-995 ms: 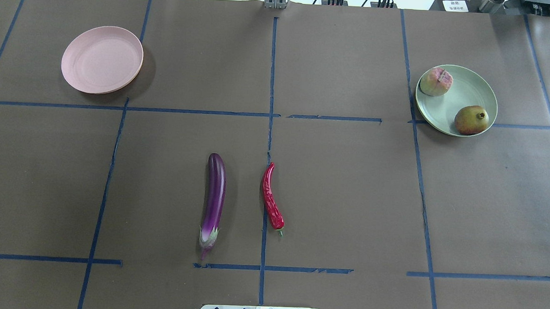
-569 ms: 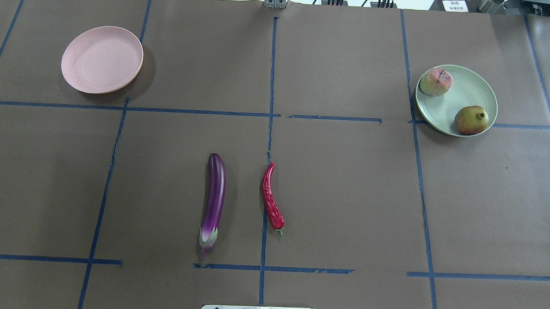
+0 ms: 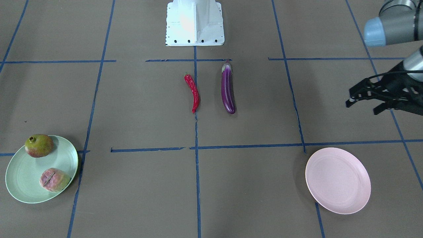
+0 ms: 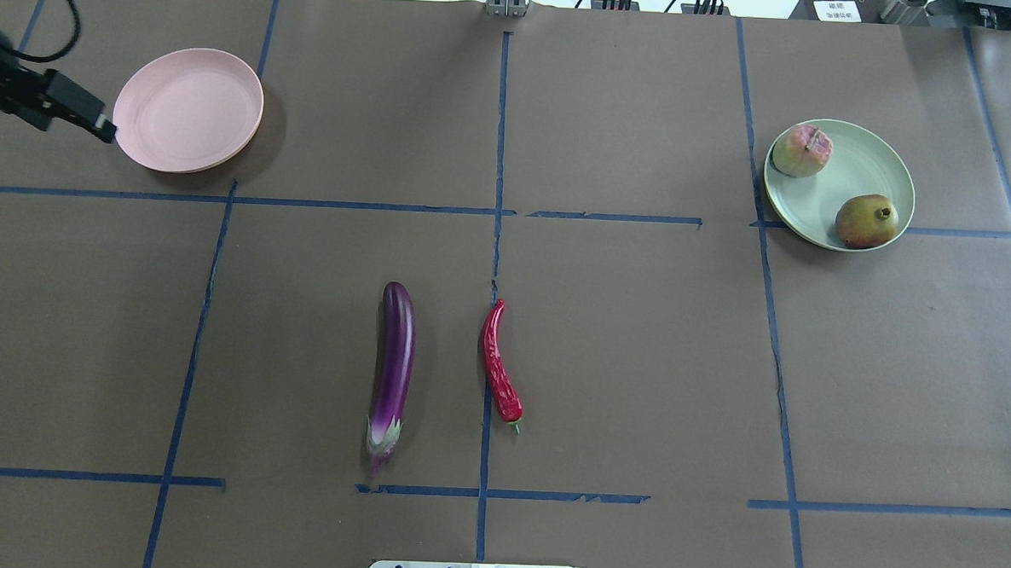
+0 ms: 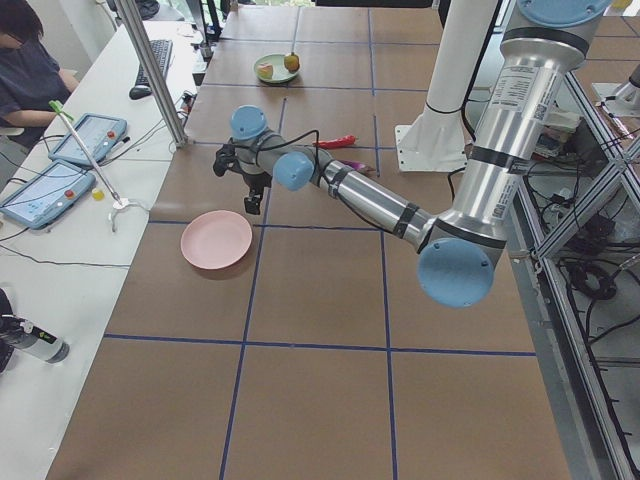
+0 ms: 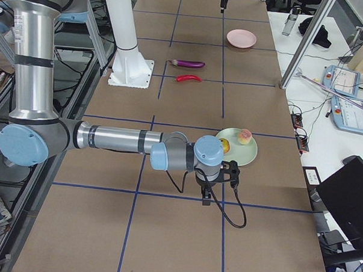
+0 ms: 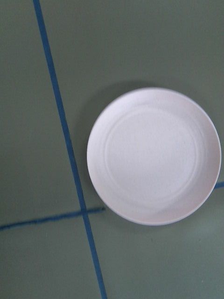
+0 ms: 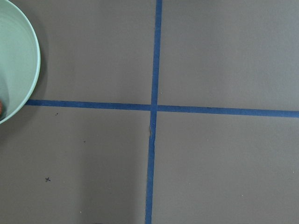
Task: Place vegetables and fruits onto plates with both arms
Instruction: 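Move the left gripper down over the purple eggplant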
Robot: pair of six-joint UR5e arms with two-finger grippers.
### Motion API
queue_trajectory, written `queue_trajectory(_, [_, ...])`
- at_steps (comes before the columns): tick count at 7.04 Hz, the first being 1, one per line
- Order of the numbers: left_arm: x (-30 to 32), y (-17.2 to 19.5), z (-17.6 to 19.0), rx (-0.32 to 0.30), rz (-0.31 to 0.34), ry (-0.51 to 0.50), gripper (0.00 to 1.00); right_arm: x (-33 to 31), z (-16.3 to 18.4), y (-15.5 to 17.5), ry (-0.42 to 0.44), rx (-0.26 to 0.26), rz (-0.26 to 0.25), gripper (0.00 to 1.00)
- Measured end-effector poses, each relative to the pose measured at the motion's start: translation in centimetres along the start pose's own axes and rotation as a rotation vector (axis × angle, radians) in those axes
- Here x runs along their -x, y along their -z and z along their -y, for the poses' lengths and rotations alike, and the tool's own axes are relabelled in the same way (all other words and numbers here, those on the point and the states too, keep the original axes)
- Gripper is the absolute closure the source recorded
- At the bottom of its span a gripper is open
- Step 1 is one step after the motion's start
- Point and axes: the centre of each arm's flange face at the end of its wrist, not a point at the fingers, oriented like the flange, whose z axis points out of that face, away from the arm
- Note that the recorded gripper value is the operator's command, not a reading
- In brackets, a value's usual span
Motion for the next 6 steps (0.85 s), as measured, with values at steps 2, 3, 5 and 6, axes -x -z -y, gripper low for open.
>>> queue_trajectory(2, [-13.9, -6.2, -1.2, 0.093, -0.07, 0.052, 0.0, 1.0, 0.5, 0.1, -0.011, -0.002, -0.001, 0.0])
queue_trajectory(3, [-19.9, -8.8, -2.6, 0.095, -0.058, 0.12, 0.0, 1.5, 0.7, 0.0, -0.013, -0.001, 0.0, 0.0])
queue_trajectory(5, [-29.3, -16.2, -8.8, 0.074, 0.018, 0.161, 0.0, 1.8, 0.8, -0.1, -0.011, -0.001, 0.001, 0.0])
queue_trajectory(6, [-31.9, -19.4, -12.0, 0.066, 0.055, 0.147, 0.18, 1.9, 0.8, -0.1, -0.011, -0.001, 0.002, 0.0])
